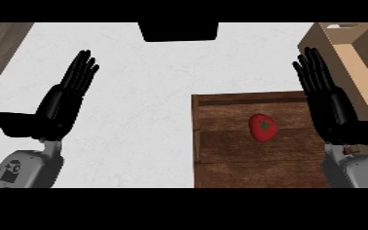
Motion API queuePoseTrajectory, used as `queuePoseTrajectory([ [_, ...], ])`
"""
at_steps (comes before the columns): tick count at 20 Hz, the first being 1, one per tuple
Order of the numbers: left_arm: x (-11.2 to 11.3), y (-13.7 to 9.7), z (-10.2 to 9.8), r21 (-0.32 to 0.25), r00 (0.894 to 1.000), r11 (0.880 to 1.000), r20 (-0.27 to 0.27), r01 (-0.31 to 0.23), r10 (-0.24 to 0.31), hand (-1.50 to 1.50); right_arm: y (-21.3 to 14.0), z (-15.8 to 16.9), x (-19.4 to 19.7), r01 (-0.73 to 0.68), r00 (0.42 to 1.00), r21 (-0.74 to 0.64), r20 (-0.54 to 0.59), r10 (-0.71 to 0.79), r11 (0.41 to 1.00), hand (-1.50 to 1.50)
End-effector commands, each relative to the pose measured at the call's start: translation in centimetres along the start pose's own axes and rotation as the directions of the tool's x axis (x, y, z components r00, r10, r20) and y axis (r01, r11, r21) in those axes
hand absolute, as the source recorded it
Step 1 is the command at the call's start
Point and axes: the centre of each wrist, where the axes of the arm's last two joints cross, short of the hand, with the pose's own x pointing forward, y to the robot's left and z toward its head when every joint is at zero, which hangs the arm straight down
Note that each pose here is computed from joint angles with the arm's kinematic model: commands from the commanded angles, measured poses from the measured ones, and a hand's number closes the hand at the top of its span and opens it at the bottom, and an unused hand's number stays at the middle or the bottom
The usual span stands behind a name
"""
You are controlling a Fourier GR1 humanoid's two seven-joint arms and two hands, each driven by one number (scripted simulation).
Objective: Pick the tomato from the tray and place it in the cardboard box
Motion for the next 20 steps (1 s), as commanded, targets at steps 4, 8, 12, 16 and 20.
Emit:
queuePoseTrajectory([
  [4,-0.5,0.6,1.4,0.179,0.996,0.984,-0.084,-0.012,0.027,0.00,-10.3,1.3,0.4,0.030,0.999,-0.261,-0.025,-0.038,0.965,1.50],
  [8,-1.8,-0.4,1.3,0.218,0.979,0.974,-0.171,-0.069,0.108,0.00,-16.0,4.5,-0.6,-0.469,0.853,-0.179,-0.345,0.391,0.865,1.50],
  [12,0.2,0.9,1.7,0.253,0.978,0.966,-0.184,-0.049,0.098,0.00,-14.5,4.3,-4.1,-0.417,0.908,-0.267,-0.162,0.387,0.869,-1.50],
  [16,0.3,-1.3,2.1,0.250,0.977,0.966,-0.182,-0.060,0.108,0.00,-17.4,4.1,-1.1,-0.488,0.871,-0.063,-0.103,0.480,0.871,-1.50],
  [20,-0.3,-0.7,2.6,0.258,0.977,0.965,-0.186,-0.057,0.107,0.00,-17.9,2.1,4.5,-0.629,0.743,0.180,-0.146,0.653,0.756,-1.50],
])
